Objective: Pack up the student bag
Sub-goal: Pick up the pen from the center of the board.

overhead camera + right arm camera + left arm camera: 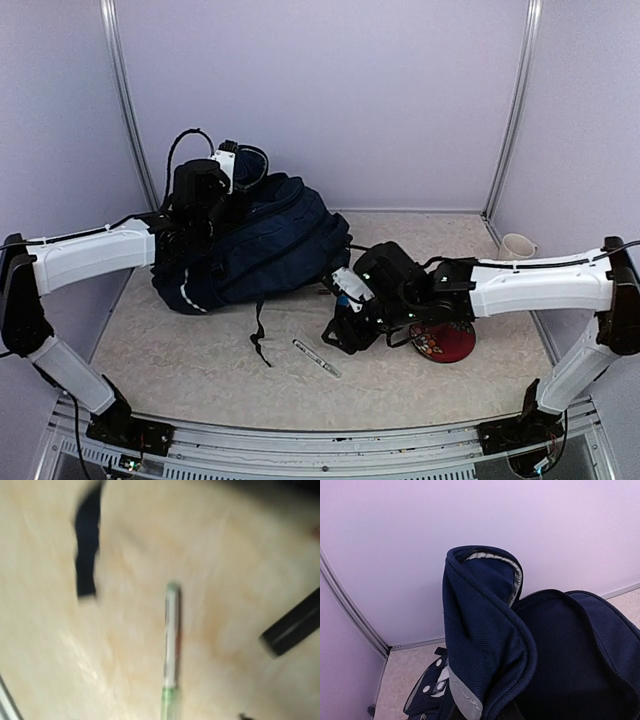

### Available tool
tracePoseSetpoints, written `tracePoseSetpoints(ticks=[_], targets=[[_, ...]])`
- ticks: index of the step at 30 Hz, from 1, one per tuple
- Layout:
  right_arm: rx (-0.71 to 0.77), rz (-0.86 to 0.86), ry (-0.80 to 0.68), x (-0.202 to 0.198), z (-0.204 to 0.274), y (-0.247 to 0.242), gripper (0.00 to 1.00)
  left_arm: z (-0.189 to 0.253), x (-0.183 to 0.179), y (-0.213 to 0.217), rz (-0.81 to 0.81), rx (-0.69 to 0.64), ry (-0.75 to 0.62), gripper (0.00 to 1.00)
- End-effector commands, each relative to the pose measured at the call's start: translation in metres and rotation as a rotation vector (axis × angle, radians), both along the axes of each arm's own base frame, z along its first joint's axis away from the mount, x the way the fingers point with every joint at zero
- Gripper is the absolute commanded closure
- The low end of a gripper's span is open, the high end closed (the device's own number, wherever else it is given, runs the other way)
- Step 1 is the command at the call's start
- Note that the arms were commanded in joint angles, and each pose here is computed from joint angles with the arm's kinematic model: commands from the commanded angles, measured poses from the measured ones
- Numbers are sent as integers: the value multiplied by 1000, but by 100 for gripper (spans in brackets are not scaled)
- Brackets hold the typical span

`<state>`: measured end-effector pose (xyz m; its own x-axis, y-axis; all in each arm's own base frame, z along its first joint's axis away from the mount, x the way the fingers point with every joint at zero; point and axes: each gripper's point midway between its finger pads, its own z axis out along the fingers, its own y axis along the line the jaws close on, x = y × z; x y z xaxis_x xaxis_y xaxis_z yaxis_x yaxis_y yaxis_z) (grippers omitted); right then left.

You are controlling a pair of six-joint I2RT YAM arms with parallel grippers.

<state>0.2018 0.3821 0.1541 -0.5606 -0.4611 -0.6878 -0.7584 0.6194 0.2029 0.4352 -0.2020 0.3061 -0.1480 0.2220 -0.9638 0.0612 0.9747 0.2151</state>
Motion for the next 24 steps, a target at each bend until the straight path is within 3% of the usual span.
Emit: tracePoseSetpoints(ticks=[1,4,10,19,24], targets=[[-136,43,40,-9,-33,15,28,111,-15,44,92,-226,-273,100],[-227,73,75,-12,-58,27,24,103,-20,50,97,-223,-260,100],[-415,102,131,-9,-107,32,25,89,-31,58,89,-245,-236,100],[-555,118,235,-16,-152,23,50,78,-39,61,74,-268,-208,100],[-609,65,244,-14,-158,9,78,70,-42,58,51,-284,-169,100]])
